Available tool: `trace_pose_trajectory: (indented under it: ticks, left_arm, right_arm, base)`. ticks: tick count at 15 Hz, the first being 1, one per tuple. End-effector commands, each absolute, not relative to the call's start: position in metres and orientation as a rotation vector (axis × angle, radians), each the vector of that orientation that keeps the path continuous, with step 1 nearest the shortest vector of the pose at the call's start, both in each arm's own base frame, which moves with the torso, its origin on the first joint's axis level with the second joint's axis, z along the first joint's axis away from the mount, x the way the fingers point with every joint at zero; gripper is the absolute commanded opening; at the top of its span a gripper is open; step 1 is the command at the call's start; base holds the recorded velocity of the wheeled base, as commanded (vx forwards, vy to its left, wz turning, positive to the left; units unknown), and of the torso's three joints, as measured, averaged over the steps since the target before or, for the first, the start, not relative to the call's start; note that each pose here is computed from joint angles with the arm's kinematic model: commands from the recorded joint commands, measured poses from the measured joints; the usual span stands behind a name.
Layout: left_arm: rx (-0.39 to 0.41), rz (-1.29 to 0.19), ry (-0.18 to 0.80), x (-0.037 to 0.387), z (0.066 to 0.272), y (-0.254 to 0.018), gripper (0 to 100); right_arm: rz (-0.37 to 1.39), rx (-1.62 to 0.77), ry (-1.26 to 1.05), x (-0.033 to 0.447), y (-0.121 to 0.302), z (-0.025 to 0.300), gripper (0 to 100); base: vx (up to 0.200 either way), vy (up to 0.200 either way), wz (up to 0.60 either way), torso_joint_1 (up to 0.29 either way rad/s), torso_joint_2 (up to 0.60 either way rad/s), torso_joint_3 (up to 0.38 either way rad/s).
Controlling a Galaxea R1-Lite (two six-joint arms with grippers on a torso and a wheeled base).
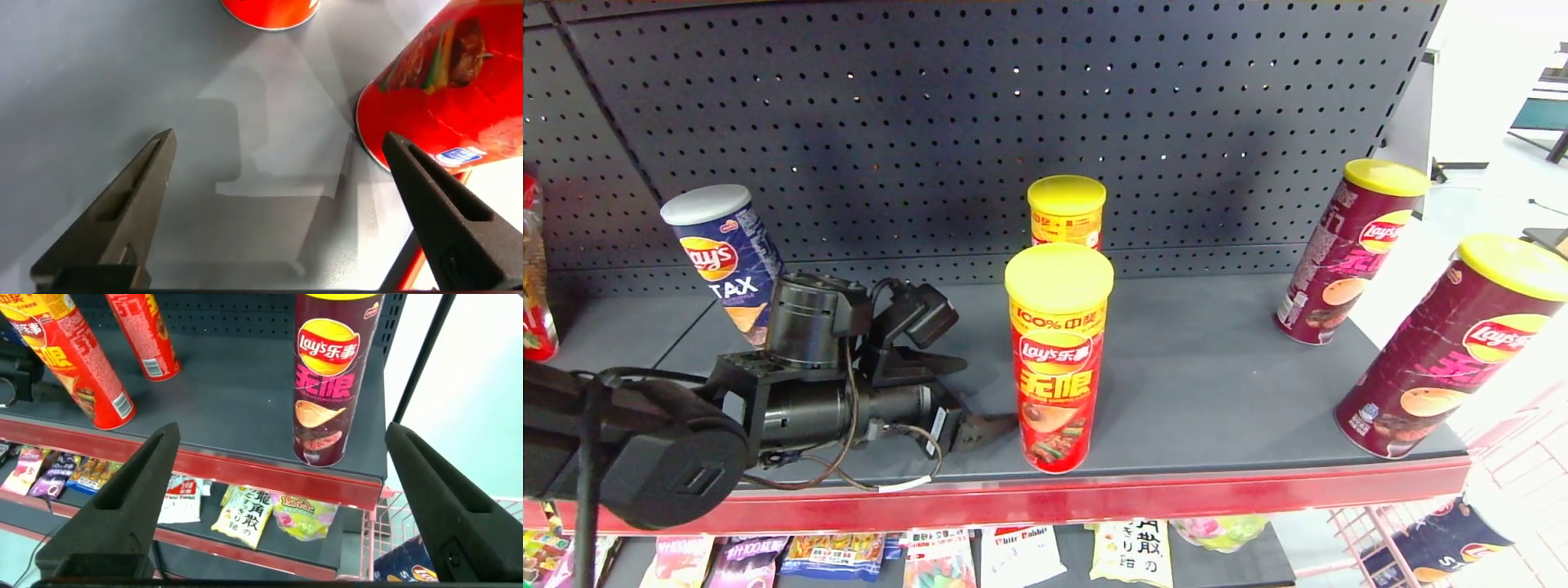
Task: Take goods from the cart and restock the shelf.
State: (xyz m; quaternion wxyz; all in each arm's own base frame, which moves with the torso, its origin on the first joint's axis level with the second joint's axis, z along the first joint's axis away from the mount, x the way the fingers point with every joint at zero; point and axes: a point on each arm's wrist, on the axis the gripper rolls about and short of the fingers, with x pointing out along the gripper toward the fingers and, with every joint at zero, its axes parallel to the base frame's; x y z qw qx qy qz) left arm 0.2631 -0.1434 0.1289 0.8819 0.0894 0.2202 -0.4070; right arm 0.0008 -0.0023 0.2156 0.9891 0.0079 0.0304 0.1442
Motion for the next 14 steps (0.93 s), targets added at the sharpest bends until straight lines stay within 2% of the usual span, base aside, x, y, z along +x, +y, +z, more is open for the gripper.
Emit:
trace_pose_trajectory:
  ticks: [1,4,7,8,9,11,12,14]
  left_arm:
    - [0.182,-0.816,0.434,0.262,0.137,-0.135,100]
    - [0.171,-0.653,0.313,0.247,0.173,-0.087,100]
    - [0.23,-0.512,0.238,0.166,0.197,-0.038,100]
    - [0.237,-0.471,0.246,0.147,0.199,-0.03,100]
    - [0.232,-0.38,0.274,0.096,0.201,-0.015,100]
    - [0.198,-0.321,0.344,0.024,0.189,-0.006,100]
    - [0.189,-0.31,0.336,-0.007,0.181,-0.005,100]
    - [0.207,-0.158,0.341,-0.028,0.171,-0.001,100]
  right_arm:
    - [0.29,0.014,0.067,0.002,-0.002,0.215,100]
    - [0.288,0.003,0.102,0.004,-0.001,0.205,100]
    - [0.18,-0.028,0.143,0.009,-0.001,0.196,100]
    - [0.132,-0.052,0.15,0.01,-0.001,0.195,100]
    - [0.03,-0.112,0.182,0.017,-0.001,0.194,100]
    - [-0.078,-0.154,0.218,0.024,-0.002,0.196,100]
    - [-0.095,-0.157,0.242,0.027,-0.002,0.193,100]
    - [-0.094,-0.153,0.285,0.028,-0.001,0.18,100]
  base:
    - [0.0,0.0,0.0,0.0,0.0,0.0]
    - [0.0,0.0,0.0,0.0,0.0,0.0]
    - [0.0,0.0,0.0,0.0,0.0,0.0]
    - [0.0,0.0,0.0,0.0,0.0,0.0]
    - [0.0,0.0,0.0,0.0,0.0,0.0]
    - [0.0,0.0,0.0,0.0,0.0,0.0]
    - [0.0,0.0,0.0,0.0,0.0,0.0]
    - [0.0,0.0,0.0,0.0,0.0,0.0]
